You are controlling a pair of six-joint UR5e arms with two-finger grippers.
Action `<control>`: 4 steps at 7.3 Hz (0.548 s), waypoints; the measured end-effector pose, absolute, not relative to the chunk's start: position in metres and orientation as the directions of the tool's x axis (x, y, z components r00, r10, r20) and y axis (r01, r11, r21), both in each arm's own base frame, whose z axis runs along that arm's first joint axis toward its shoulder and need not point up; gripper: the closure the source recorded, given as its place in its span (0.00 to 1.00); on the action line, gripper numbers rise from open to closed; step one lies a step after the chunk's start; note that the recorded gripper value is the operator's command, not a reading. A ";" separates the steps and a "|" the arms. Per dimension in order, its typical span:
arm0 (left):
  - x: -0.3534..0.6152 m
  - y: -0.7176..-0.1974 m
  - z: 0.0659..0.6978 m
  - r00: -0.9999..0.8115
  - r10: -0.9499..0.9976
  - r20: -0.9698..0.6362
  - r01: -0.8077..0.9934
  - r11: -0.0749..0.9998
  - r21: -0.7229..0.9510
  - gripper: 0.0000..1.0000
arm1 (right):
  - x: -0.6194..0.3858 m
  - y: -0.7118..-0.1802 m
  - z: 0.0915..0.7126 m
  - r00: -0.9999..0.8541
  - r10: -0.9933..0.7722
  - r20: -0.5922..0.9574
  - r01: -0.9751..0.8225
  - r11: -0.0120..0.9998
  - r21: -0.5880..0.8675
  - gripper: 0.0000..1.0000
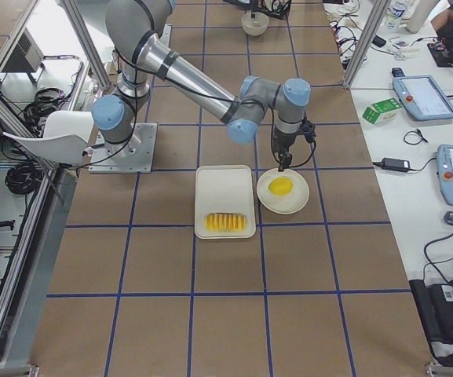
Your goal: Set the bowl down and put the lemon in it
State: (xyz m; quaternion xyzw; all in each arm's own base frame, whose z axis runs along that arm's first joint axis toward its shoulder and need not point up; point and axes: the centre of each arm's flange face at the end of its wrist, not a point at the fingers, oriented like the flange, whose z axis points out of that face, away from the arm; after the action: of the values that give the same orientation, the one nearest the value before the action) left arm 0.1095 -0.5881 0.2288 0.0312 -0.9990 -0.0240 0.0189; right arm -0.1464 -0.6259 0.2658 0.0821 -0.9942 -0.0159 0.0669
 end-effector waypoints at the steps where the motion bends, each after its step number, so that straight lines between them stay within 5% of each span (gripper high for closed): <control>1: 0.111 -0.590 0.222 -0.998 -0.057 0.039 -0.055 0.997 0.056 0.51 | -0.160 -0.629 0.251 -0.977 -0.167 0.136 -0.162 0.986 0.044 0.00; 4: 0.114 -0.592 0.216 -0.999 -0.028 0.039 -0.026 0.998 0.060 1.00 | -0.184 -0.637 0.216 -0.977 -0.146 0.153 -0.144 0.989 0.024 0.00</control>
State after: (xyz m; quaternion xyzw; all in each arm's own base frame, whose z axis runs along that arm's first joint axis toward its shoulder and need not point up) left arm 0.1138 -0.5922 0.2164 0.0134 -0.9993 -0.0296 0.0201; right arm -0.1841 -0.6373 0.2155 0.0731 -0.9943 -0.0063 0.0775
